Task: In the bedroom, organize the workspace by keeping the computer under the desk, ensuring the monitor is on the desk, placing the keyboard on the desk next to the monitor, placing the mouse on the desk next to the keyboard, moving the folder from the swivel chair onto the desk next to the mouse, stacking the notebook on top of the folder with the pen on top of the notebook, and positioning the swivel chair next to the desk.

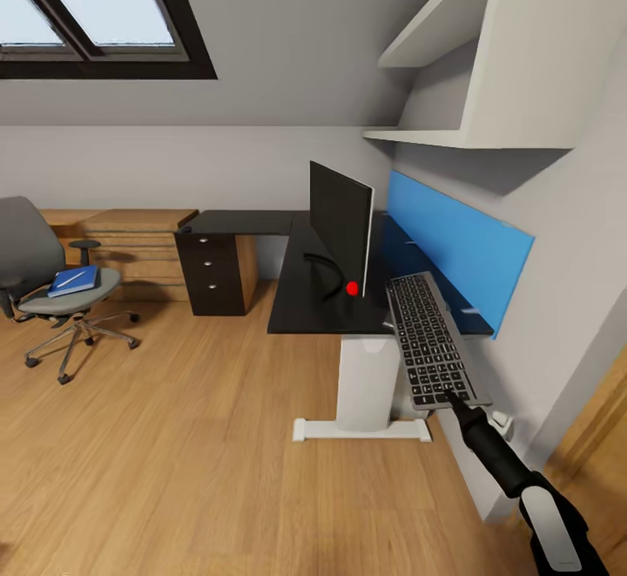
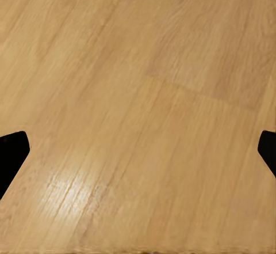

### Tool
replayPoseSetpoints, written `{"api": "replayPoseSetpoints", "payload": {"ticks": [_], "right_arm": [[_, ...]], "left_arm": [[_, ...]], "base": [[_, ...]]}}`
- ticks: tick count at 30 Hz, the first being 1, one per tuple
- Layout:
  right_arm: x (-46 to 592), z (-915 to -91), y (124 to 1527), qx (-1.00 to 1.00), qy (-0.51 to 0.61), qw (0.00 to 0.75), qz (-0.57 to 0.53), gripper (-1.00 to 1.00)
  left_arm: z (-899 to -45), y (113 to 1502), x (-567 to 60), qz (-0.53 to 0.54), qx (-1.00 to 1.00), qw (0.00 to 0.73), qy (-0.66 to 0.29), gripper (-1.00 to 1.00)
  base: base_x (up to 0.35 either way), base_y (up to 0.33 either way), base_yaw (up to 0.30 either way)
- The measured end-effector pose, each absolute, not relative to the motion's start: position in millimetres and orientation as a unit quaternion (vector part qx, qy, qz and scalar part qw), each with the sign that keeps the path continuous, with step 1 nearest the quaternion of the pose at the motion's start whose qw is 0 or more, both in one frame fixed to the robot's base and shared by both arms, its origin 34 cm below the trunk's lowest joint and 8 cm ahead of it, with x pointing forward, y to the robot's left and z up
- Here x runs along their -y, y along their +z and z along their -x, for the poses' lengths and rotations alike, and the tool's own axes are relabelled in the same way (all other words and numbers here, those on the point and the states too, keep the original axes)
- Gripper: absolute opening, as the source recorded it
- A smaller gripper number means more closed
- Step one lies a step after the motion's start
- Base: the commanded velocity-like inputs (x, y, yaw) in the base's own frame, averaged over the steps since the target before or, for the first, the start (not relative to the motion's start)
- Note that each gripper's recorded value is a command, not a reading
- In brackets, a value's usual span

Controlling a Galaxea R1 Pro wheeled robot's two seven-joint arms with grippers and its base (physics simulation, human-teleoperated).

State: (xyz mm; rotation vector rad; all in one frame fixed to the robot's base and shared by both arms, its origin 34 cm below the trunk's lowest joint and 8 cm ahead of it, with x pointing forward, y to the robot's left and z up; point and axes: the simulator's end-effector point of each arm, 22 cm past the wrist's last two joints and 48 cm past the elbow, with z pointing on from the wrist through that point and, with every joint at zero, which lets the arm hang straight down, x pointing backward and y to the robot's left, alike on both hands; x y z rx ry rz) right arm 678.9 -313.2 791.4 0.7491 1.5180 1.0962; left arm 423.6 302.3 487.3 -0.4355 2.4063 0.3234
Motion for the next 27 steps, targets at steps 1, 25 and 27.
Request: {"api": "replayPoseSetpoints", "payload": {"ticks": [1,25,27], "right_arm": [[314,-679,792,-0.637,0.459,0.534,-0.314,-1.0],[238,-671,754,-0.669,0.485,0.47,-0.31,-1.0],[218,-668,745,-0.686,0.48,0.46,-0.295,-1.0]], "left_arm": [[-423,487,-302,0.167,-0.921,0.331,0.124,1.0],[-415,482,-303,0.164,-0.924,0.322,0.127,1.0],[-415,482,-303,0.164,-0.924,0.322,0.127,1.0]], "base": [[-0.335,0.0,0.0],[-0.212,0.0,0.0],[-0.002,0.0,0.0]]}}
